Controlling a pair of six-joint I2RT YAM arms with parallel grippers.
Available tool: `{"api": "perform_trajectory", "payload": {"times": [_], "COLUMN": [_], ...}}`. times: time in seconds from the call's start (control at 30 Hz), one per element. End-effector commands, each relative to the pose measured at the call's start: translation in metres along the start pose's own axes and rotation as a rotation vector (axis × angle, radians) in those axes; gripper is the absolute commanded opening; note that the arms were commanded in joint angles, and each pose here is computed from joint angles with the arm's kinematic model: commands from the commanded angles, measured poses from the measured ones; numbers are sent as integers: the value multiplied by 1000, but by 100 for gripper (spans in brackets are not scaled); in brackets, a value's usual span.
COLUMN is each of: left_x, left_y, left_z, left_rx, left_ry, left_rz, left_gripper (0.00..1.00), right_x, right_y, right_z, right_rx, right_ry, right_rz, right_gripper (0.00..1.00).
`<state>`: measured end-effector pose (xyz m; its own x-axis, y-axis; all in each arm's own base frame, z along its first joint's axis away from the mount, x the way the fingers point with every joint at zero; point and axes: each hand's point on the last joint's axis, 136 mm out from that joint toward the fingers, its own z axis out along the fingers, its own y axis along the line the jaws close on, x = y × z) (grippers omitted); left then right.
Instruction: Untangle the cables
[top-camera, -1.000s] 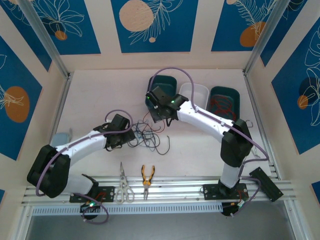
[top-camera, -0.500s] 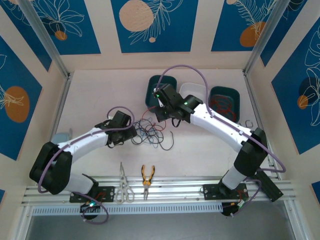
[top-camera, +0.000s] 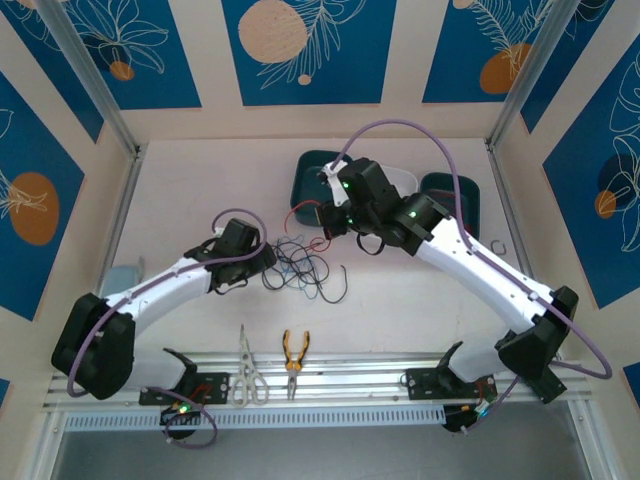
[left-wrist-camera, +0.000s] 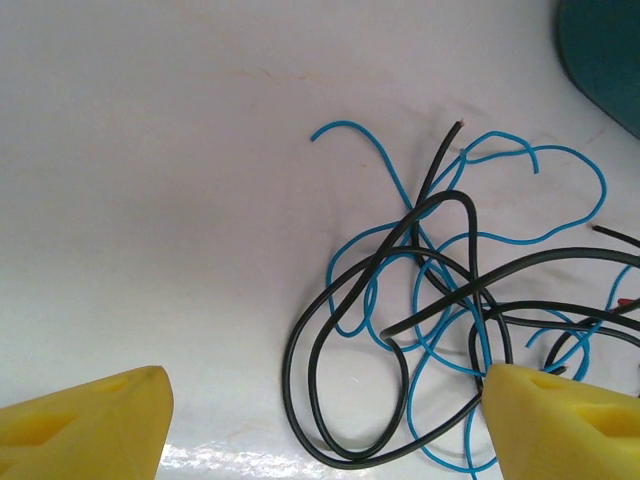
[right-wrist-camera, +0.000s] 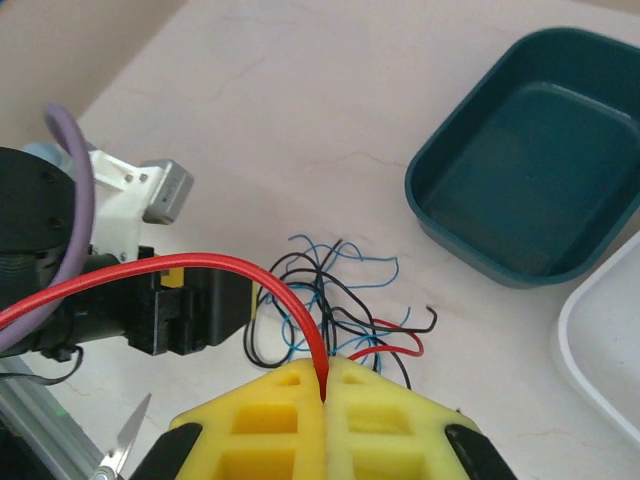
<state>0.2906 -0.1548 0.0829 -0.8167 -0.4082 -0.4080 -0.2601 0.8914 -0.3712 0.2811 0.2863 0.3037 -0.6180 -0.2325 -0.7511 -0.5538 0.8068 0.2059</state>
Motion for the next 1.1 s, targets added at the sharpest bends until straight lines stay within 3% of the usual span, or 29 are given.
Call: {"api": "perform_trajectory", "payload": {"times": [0.0, 0.13, 0.37, 0.53, 0.73, 1.07], "left_x": [-1, -4, -8, -17, -36, -62], "left_y": [-5, -6, -3, 3, 12, 1], "left_z": [-7, -10, -18, -30, -54, -73], "left_rx": [26, 30, 29, 6, -46, -36], "left_ry": [-15, -27, -59, -119, -202, -259], "left_rz": [23, 26, 20, 18, 22, 138], "left_gripper": [82, 85, 100, 100, 100, 100], "right_x": [-18, -28, -44, -52, -60, -59], "right_y": [14, 14, 2, -14, -63, -190], "right_z": [-24, -40, -59, -66, -71, -95], "right_rx": [-60, -59, 14, 94, 277, 623], "right_ry": [-68, -114, -175, -196, -196, -208], "right_rz": [-18, -15, -1, 4, 81, 291], "right_gripper": [0, 0, 0, 0, 0, 0]}}
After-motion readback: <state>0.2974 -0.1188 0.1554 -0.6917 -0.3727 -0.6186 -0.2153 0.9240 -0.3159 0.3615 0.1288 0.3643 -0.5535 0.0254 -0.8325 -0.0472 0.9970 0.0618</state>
